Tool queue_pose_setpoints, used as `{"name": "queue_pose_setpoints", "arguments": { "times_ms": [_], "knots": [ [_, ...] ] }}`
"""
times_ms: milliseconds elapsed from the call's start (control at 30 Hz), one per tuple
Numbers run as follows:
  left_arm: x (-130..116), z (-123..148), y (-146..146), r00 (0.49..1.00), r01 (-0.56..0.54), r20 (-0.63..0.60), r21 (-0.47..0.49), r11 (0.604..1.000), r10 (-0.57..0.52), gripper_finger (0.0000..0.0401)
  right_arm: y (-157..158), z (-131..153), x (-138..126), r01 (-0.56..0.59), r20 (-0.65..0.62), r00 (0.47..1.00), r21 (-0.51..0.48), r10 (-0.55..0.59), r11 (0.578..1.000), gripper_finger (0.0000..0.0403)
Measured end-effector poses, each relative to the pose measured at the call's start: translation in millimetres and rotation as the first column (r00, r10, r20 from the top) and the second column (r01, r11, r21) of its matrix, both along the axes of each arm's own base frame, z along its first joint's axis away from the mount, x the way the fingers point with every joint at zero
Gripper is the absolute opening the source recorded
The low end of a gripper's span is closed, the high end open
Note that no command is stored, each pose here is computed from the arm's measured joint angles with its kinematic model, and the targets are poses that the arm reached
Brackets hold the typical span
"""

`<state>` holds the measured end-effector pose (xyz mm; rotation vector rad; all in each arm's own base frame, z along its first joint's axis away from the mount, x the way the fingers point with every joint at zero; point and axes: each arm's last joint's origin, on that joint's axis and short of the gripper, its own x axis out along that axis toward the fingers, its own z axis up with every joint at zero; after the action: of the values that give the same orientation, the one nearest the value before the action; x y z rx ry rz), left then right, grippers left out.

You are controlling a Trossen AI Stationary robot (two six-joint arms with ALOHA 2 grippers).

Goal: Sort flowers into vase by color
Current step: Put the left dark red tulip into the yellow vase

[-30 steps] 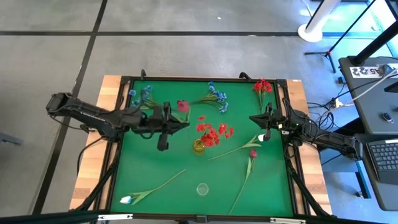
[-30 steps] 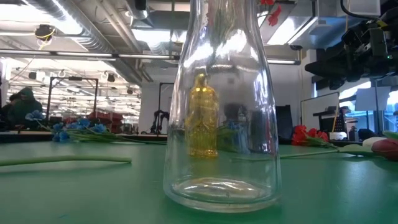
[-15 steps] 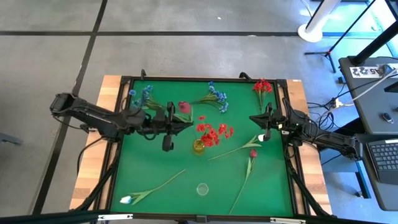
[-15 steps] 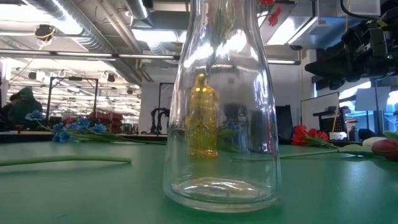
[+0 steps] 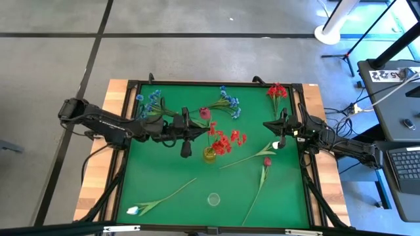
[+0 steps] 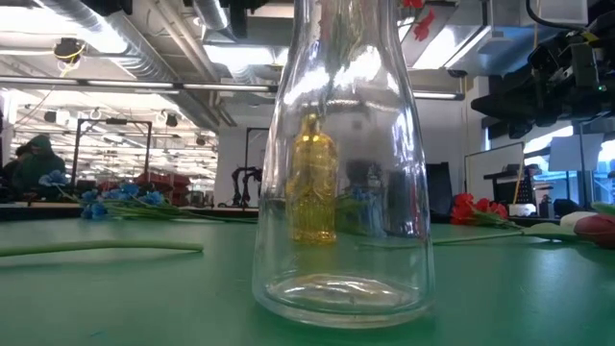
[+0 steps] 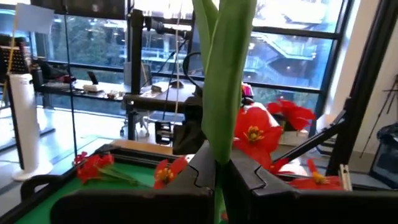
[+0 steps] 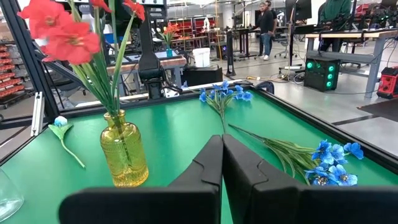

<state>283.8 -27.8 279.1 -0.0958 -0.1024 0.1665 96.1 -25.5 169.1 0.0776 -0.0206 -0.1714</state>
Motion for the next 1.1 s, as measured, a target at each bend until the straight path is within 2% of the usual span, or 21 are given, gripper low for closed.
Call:
{"name": "queue_pose_setpoints", "arguments": {
  "times_ms": [133, 300, 433, 533, 867, 1100],
  "knots": [
    [0.3, -2.4, 0.9, 1.000, -0.003, -0.025, 0.004, 1.000, 0.004, 0.0006, 0.0, -0.1, 0.0, 0.000, 0.000, 1.000, 0.000, 0.000, 1.000, 0.0010],
    [0.3, -9.3, -1.2, 0.994, -0.001, -0.107, 0.073, 0.997, 0.008, 0.0020, 0.0, -0.1, 0.0, 0.000, 0.000, 1.000, 0.000, 0.000, 1.000, 0.0010],
    [-0.2, -9.5, -3.9, 0.993, 0.008, -0.115, 0.098, 0.995, 0.004, 0.0055, 0.0, 0.0, 0.0, 0.000, 0.000, 1.000, 0.000, 0.000, 1.000, 0.0010],
    [-0.9, -13.9, -3.2, 0.986, 0.007, -0.165, 0.098, 0.995, 0.009, 0.0087, 0.0, 0.0, 0.0, 0.000, 0.000, 1.000, 0.000, 0.000, 1.000, 0.0010],
    [-4.8, -25.4, -7.5, 0.960, -0.008, -0.280, 0.018, 1.000, 0.013, 0.0192, 0.0, -0.1, 0.0, 0.000, 0.000, 1.000, 0.000, 0.000, 1.000, 0.0010],
    [-26.1, -13.3, -15.7, 0.946, -0.061, -0.317, 0.042, 0.997, 0.071, 0.0226, 0.0, 0.0, 0.0, 0.000, 0.000, 1.000, 0.000, 0.000, 1.000, 0.0010]
  ]
}}
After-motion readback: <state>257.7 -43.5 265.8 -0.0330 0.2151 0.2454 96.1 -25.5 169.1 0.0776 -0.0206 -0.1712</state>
